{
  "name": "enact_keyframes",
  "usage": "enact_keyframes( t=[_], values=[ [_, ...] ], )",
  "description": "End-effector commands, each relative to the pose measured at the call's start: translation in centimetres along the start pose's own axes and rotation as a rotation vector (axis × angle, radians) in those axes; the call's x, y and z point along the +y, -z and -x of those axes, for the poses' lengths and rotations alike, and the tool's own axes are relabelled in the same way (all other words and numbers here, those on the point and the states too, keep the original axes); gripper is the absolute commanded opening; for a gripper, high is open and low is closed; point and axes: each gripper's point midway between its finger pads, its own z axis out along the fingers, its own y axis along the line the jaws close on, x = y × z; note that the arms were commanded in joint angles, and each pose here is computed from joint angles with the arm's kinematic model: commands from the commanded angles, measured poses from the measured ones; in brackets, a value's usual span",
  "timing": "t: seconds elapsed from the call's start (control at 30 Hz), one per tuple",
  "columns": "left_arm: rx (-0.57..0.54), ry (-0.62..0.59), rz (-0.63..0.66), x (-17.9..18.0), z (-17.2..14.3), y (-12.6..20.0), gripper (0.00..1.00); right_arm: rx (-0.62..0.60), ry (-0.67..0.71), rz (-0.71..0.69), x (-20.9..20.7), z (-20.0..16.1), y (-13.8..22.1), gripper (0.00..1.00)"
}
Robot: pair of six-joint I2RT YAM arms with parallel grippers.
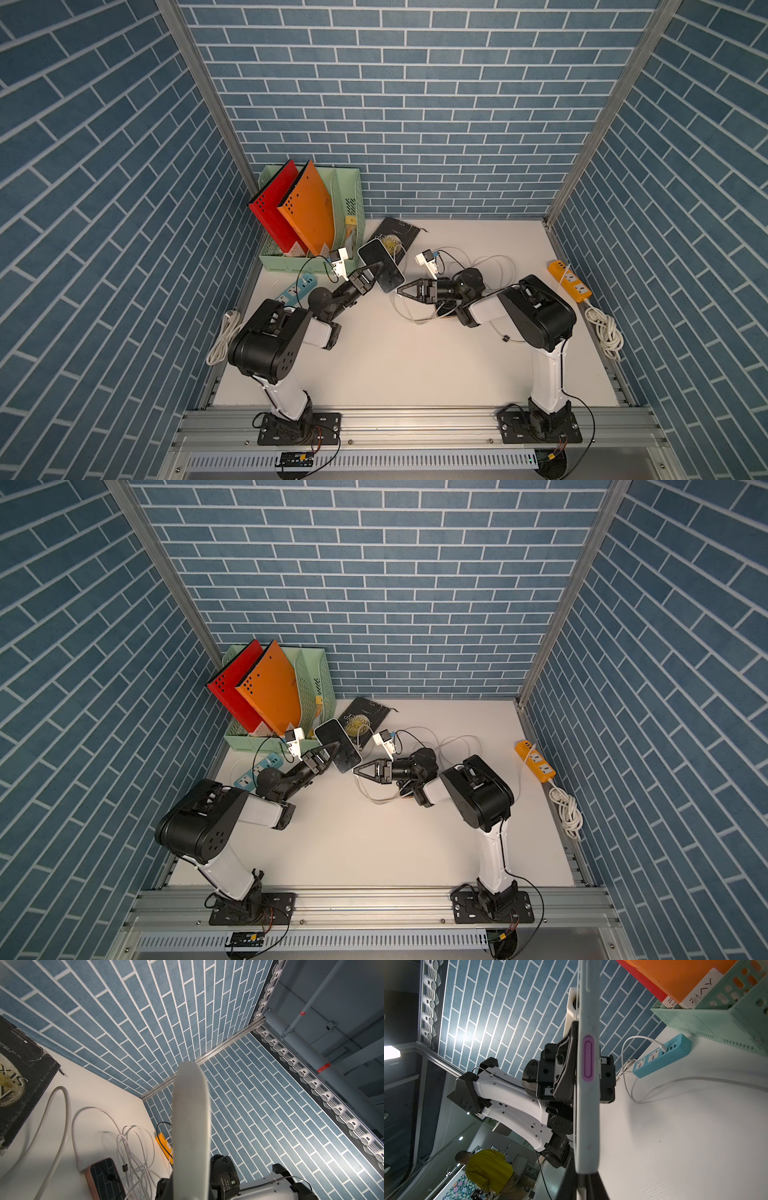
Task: Plug the charging cable into the phone
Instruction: Insert the charging cable into the phone.
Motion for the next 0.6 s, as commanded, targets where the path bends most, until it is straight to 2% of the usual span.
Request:
enact_keyframes(
  t=[0.0,0.1,0.17,0.4,0.57],
  values=[
    [0.180,-0.086,-0.207,-4.6,-4.0,0.8,0.00,-0.233,0.344,0.079,4.7,6.1,1.7,0.21],
    [0.172,-0.082,-0.200,-4.4,-3.9,0.7,0.00,-0.235,0.314,0.052,4.0,5.2,2.3,0.28],
    [0.169,-0.080,-0.197,-4.3,-3.9,0.7,0.00,-0.243,0.291,0.028,3.3,4.8,2.8,0.37],
    [0.163,-0.085,-0.196,-4.3,-3.8,0.8,0.00,-0.303,0.246,-0.050,2.4,4.2,5.5,0.43],
    [0.158,-0.090,-0.191,-4.1,-3.8,0.8,0.00,-0.297,0.227,-0.078,3.5,1.7,6.3,0.47]
  ],
)
